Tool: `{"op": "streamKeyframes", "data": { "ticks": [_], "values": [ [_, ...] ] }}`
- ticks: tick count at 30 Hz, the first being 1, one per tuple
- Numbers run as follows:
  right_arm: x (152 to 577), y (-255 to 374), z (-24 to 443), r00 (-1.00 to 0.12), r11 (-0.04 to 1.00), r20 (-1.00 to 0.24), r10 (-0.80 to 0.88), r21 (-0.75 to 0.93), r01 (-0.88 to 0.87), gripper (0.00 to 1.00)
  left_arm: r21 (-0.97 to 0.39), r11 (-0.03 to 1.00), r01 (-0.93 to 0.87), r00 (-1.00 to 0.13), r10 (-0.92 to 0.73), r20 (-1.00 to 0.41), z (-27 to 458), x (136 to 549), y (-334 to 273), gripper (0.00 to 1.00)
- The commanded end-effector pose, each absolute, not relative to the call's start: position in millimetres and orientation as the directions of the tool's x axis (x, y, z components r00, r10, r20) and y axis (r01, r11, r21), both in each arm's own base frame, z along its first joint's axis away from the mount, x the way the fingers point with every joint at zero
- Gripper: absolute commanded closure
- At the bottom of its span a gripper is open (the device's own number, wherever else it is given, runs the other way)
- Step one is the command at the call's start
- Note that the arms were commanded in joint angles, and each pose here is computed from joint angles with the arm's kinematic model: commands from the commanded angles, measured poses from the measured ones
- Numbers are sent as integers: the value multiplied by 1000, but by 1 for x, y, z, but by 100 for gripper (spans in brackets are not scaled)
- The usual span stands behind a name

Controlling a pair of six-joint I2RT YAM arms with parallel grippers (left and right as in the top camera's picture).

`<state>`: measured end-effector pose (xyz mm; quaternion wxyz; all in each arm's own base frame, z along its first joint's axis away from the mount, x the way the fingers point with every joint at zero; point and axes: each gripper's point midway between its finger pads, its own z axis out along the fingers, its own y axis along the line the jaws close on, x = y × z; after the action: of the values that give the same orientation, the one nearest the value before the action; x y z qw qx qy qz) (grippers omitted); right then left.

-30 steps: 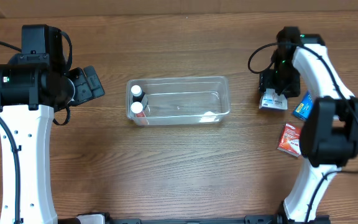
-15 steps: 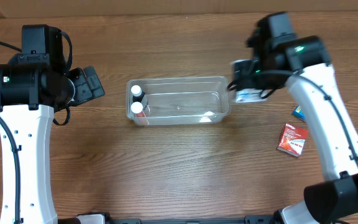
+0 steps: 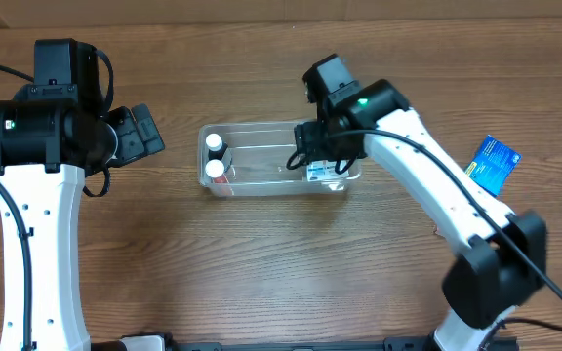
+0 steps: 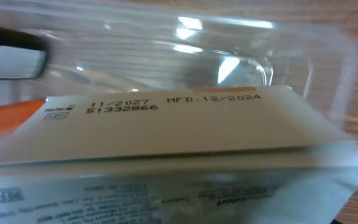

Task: Pack container
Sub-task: 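Lower the white box into the container's right end and release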

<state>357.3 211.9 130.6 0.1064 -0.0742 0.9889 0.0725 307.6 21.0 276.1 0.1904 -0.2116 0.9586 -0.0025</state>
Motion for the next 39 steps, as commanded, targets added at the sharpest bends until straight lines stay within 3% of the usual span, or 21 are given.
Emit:
{"op": "streamKeyframes", "data": {
  "ticks": [1, 7, 25, 30, 36, 39],
  "values": [
    [360, 207, 105, -978, 988, -180, -110, 91, -128, 24, -78, 916, -393, -846, -394, -359, 274, 305, 22, 0],
    [364, 203, 79, -983, 992, -141, -114, 42, -121, 21, -61, 918, -393, -847, -387, -364, 274, 305, 24, 0],
    [384, 198, 80, -967, 992, -222, -122, -12, -123, 20, -51, 917, -396, -847, -386, -364, 274, 304, 26, 0],
    [383, 198, 80, -968, 992, -221, -122, -12, -123, 4, -51, 917, -396, -847, -386, -364, 274, 304, 26, 0],
    [383, 198, 85, -966, 992, -227, -122, -10, -123, 2, -51, 917, -396, -848, -386, -364, 274, 304, 26, 0],
    [384, 199, 113, -954, 992, -276, -114, 11, -122, 0, -50, 917, -396, -849, -386, -361, 274, 303, 26, 0]
  ]
}}
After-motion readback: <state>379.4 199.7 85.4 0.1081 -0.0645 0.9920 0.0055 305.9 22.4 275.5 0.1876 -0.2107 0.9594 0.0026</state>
